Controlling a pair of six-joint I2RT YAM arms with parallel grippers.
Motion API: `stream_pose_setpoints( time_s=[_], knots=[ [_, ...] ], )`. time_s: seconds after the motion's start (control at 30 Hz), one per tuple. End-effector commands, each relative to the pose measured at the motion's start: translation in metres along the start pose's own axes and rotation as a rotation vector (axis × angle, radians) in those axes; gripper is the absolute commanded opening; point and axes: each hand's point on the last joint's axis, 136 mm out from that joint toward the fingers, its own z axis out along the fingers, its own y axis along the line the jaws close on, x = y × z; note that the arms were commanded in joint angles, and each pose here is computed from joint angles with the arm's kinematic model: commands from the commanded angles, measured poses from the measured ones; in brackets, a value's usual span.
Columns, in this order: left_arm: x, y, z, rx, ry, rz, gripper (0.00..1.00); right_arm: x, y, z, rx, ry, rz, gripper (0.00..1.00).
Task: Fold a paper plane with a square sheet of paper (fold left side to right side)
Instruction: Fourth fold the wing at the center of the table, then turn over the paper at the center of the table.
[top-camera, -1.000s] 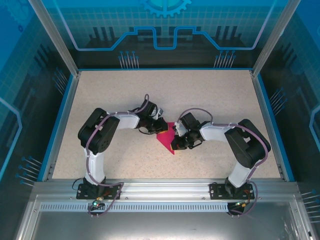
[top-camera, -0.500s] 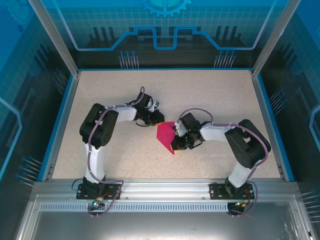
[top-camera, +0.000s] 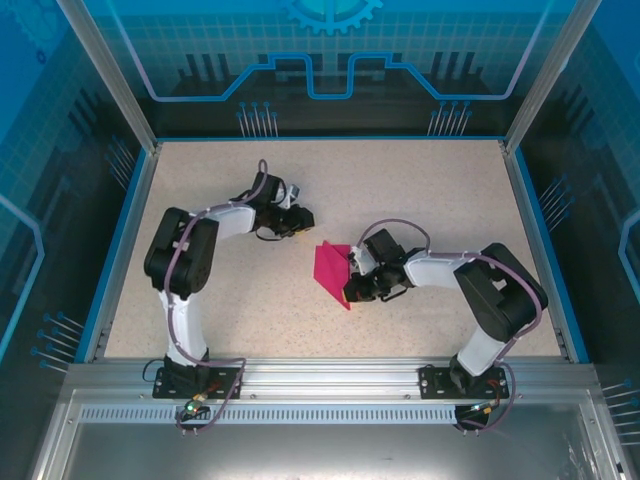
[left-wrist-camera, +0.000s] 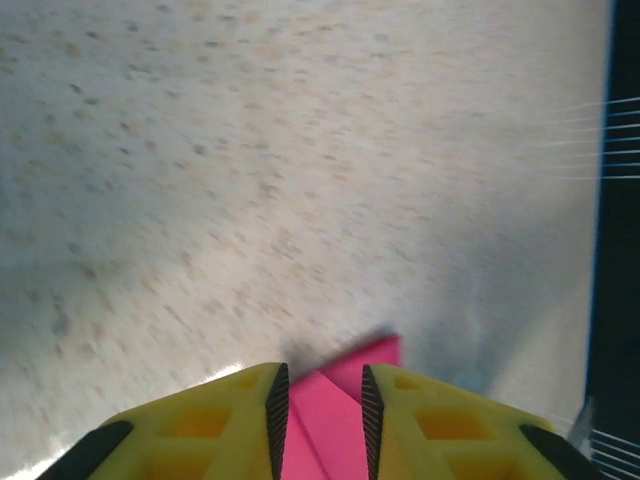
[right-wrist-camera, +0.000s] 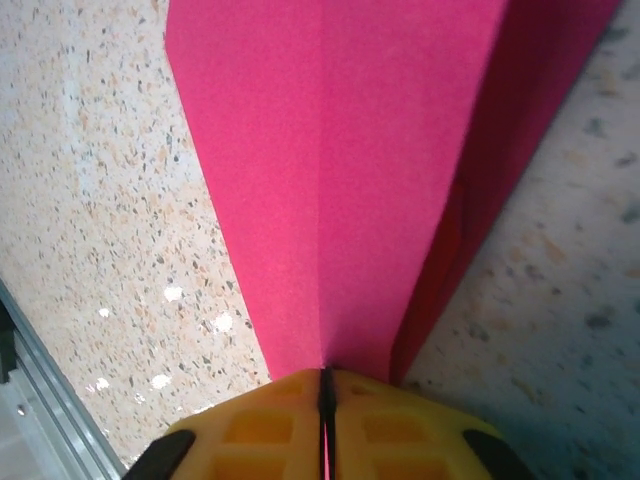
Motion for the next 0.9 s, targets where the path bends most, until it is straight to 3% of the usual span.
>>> stream_pose_setpoints(
  time_s=[0.0,0.17,0.27,0.57,0.87],
  knots=[
    [0.018,-0.023,-0.021,0.083,-0.036,-0.013,0.32,-0.01,0.003,-0.018,0.039,-0.08,-0.028,0.26],
    [0.068,-0.026,-0.017,0.084,0.009,-0.035,0.4,-0.036,0.009,-0.066,0.087,-0.284,-0.083,0.51],
    [0.085,-0.025,-0.007,0.066,0.035,-0.043,0.41,-0.037,0.005,-0.086,0.126,-0.349,-0.101,0.6],
    [0.101,-0.026,0.037,0.046,0.121,-0.051,0.4,-0.023,0.001,-0.106,0.129,-0.399,-0.098,0.64],
    [0.101,-0.031,0.052,0.057,0.144,-0.056,0.4,-0.012,-0.002,-0.11,0.077,-0.404,-0.079,0.67]
  ],
)
